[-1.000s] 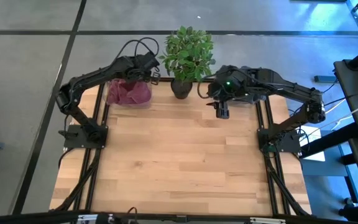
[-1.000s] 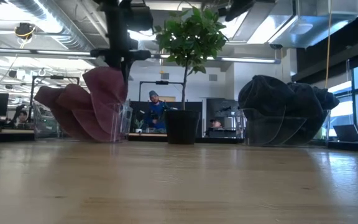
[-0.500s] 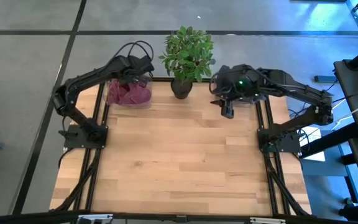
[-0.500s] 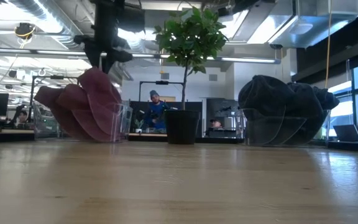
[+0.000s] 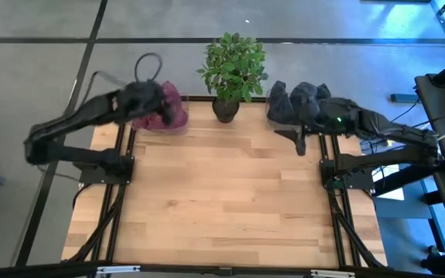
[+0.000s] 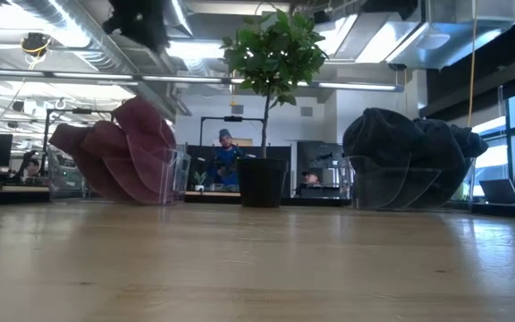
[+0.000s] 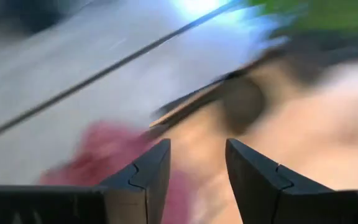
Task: Pick & Place hat
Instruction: Return to Home Position
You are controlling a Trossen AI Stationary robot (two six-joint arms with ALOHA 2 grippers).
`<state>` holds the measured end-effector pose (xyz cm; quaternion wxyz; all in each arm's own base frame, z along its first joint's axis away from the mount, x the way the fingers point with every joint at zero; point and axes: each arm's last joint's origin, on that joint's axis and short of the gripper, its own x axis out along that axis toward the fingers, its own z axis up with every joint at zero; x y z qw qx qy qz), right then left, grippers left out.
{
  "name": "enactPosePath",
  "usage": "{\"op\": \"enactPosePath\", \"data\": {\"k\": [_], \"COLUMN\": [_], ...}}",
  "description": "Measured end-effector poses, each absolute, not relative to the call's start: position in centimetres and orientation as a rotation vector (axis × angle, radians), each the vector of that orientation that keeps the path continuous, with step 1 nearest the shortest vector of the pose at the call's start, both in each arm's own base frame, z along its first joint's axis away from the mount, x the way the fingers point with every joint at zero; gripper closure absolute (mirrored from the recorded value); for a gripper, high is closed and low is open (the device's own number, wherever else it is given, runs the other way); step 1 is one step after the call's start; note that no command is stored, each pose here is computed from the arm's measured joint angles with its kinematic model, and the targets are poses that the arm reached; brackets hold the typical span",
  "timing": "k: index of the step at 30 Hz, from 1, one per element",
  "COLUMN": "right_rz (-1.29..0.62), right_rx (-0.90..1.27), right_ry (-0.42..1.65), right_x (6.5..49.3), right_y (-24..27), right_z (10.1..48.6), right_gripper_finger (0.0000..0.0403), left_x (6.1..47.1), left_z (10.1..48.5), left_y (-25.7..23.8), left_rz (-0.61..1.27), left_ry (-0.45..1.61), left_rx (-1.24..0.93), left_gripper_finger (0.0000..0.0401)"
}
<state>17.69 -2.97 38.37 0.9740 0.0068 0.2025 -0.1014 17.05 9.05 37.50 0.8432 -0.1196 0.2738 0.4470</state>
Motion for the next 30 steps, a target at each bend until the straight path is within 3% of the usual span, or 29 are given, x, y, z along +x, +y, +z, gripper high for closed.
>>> {"op": "enactPosePath", "data": {"k": [4,10,15,24,30], "right_rz": [-0.196,-0.155,-0.151,-0.119,-0.118], "right_rx": [-0.007,0.09,0.138,0.192,0.203], "right_ry": [0.282,0.22,0.129,0.004,-0.042], "right_x": [16.0,14.9,14.9,13.6,12.4], "right_y": [-2.5,-2.2,-2.2,-1.9,-1.8], "right_z": [35.6,31.5,27.4,23.1,22.9], "right_gripper_finger": [0.0186,0.0186,0.0186,0.0186,0.0186], "left_x": [15.5,13.1,13.3,11.7,10.7], "left_z": [36.2,33.2,30.1,25.0,23.1], "left_y": [5.9,3.9,3.5,4.0,3.9], "left_rz": [0.59,0.415,0.215,0.241,0.248], "left_ry": [0.375,0.274,0.041,-0.099,-0.18], "left_rx": [-0.204,-0.195,-0.164,-0.197,-0.219], "left_gripper_finger": [0.0249,0.0253,0.0251,0.0249,0.0253]}}
